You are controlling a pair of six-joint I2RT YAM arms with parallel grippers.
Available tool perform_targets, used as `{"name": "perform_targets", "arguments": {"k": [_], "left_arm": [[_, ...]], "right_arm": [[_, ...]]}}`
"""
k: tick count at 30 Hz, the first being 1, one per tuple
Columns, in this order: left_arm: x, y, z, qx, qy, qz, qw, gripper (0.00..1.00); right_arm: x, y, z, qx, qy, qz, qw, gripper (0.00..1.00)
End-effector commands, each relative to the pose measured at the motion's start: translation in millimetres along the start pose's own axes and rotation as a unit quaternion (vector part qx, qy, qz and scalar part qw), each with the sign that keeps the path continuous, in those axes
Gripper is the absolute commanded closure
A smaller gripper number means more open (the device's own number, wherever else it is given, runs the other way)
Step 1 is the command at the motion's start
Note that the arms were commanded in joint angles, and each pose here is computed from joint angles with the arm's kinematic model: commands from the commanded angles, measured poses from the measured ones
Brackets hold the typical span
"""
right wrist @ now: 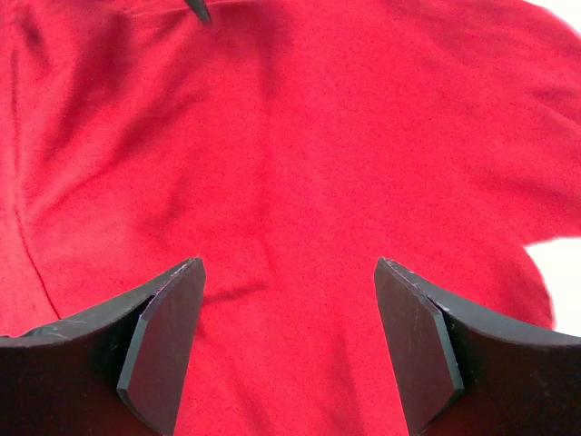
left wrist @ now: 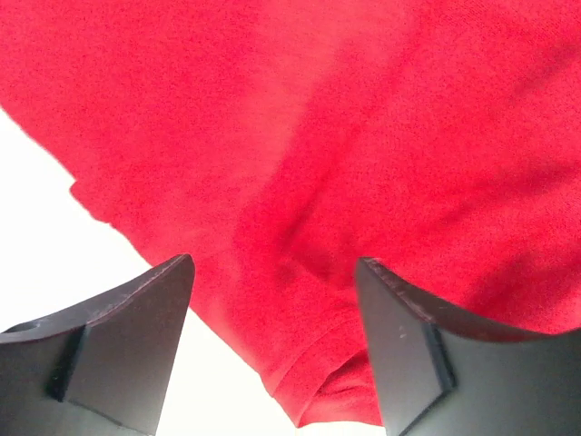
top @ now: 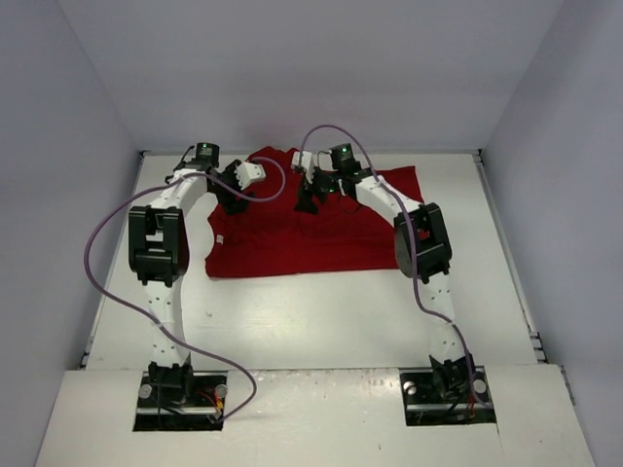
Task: Fold and stack the t-shirts
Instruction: Fold the flattened tshirt in 1/3 of the way
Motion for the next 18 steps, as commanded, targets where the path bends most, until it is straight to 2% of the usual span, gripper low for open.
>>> {"name": "perform_targets", "arguments": {"k": [1, 3, 5, 7, 10, 11, 14, 18], "left_arm": [[103, 37, 82, 0.13, -0.127, 0.014, 0.983, 0.3], [124, 34, 100, 0.124, -0.146, 0.024, 0.981, 0.3], [128, 19, 108, 0.104, -0.148, 0.035, 0.983, 0.3], [128, 1, 107, 0.09, -0.146, 0.031, 0.985, 0.3], [123, -31, 96, 0.073, -0.126, 0.016, 0.989, 0.3], [122, -37, 94, 0.073, -0.121, 0.011, 0.99, 0.3], [116, -35, 82, 0.091, -0.111, 0.042, 0.989, 0.3], [117, -8, 77, 0.096, -0.117, 0.194, 0.969, 0.3]], "right_arm": [[79, -82, 114, -0.137, -0.039, 0.018, 0.99, 0.28], [80, -75, 157, -0.155, -0.031, 0.009, 0.987, 0.32], [55, -62, 206, -0.167, -0.006, -0.012, 0.986, 0.49], [28, -29, 238, -0.147, 0.04, 0.006, 0.988, 0.71], [-9, 15, 275, -0.135, 0.122, 0.002, 0.983, 0.97], [-23, 28, 285, -0.133, 0.154, -0.008, 0.979, 1.0], [-62, 64, 293, -0.121, 0.227, -0.08, 0.963, 1.0], [-95, 60, 304, -0.142, 0.247, -0.165, 0.944, 0.99]]}}
Point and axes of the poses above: each gripper's point midway between its finger pads, its own z axis back along the fingers, its own y axis along the line the jaws close on, x = y × z, the point moved 1 cm from there along z, back along the fingers, and after that the axes turned 15 degrees about z, right-handed, at the moved point
